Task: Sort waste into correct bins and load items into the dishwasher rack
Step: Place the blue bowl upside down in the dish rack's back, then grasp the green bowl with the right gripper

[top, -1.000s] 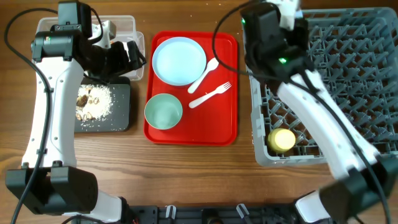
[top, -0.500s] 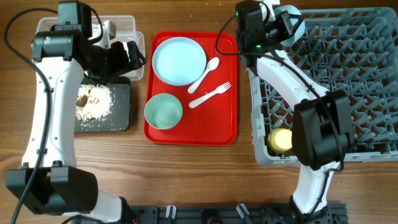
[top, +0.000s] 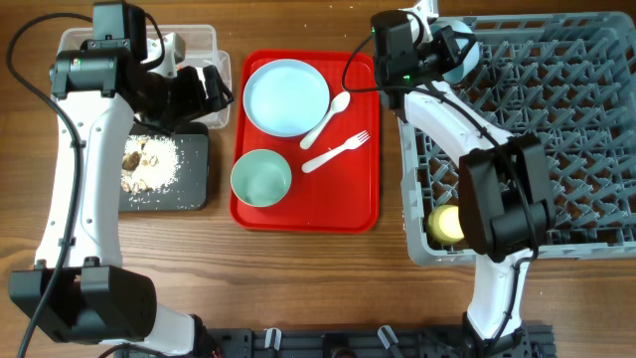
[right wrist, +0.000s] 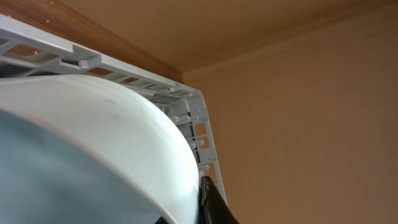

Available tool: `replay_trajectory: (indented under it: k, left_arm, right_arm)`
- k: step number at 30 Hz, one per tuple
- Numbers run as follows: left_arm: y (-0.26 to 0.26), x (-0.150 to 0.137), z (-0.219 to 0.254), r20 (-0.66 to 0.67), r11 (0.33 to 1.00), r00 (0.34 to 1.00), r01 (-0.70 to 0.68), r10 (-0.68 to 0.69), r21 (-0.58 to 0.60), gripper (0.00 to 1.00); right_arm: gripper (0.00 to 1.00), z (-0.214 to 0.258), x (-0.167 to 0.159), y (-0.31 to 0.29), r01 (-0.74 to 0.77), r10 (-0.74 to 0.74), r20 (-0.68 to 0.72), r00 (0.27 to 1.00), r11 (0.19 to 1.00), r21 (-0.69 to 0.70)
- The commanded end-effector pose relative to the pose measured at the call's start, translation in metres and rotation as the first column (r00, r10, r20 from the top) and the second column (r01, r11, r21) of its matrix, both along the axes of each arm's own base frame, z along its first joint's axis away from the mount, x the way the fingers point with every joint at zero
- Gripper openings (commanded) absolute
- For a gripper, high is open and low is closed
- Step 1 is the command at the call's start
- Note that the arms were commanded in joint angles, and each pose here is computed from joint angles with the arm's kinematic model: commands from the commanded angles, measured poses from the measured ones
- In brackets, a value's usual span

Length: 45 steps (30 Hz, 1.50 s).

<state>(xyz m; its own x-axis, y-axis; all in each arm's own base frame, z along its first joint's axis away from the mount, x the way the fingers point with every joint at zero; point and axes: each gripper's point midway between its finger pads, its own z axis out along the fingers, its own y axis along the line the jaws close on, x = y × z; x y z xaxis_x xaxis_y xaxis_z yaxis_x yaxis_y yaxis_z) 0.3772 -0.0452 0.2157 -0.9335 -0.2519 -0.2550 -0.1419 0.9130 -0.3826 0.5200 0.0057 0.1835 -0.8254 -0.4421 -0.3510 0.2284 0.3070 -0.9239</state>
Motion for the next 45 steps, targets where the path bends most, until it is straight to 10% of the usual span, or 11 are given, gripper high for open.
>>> replay_trajectory:
  k: [1,9,20,22,25,27,29,37,45]
  left_arm:
    - [-0.001,0.001,0.003,0.01,1.0,1.0,0.003,-0.003,-0.001,1.0]
    - [-0.001,0.001,0.003,0.01,1.0,1.0,0.003,-0.003,0.0,1.0]
    - [0.0,0.001,0.003,0.01,1.0,1.0,0.003,-0.003,0.0,1.0]
    - [0.0,0.001,0.003,0.01,1.0,1.0,0.003,-0.003,0.0,1.0]
    - [-0.001,0.001,0.003,0.01,1.0,1.0,0.003,-0.003,0.0,1.0]
    - [0.0,0.001,0.003,0.01,1.0,1.0,0.003,-0.003,0.0,1.0]
    - [0.0,0.001,0.003,0.01,1.0,1.0,0.003,-0.003,0.0,1.0]
    - [-0.001,0.001,0.003,0.01,1.0,1.0,0.003,-0.003,0.0,1.0]
    - [0.0,0.001,0.003,0.01,1.0,1.0,0.003,-0.003,0.0,1.0]
  right_arm:
    - [0.17,-0.005,-0.002,0.016,-0.01,0.01,0.014,1.0,1.0,-0.005]
    - [0.51,-0.003,-0.011,0.079,-0.123,0.123,0.008,0.992,0.992,-0.022]
    - [0.69,0.04,-0.026,0.117,-0.311,0.309,0.038,0.95,0.942,0.126]
    - [0.73,0.021,-0.045,0.143,-0.407,0.434,0.011,0.901,0.835,0.37]
    - [0.65,-0.005,-0.103,0.213,-0.344,0.603,0.034,0.797,0.407,0.846]
    - [0.6,0.002,-0.149,0.265,-0.137,0.632,0.084,0.771,0.036,0.99]
    - [0.6,0.002,-0.171,0.287,0.031,0.613,0.053,0.788,-0.126,0.992]
    - [0.56,-0.084,-0.206,0.317,0.249,0.463,-0.18,0.868,-0.091,0.964]
    - [0.27,-0.166,-0.221,0.328,0.374,0.387,-0.341,0.856,-0.009,0.928]
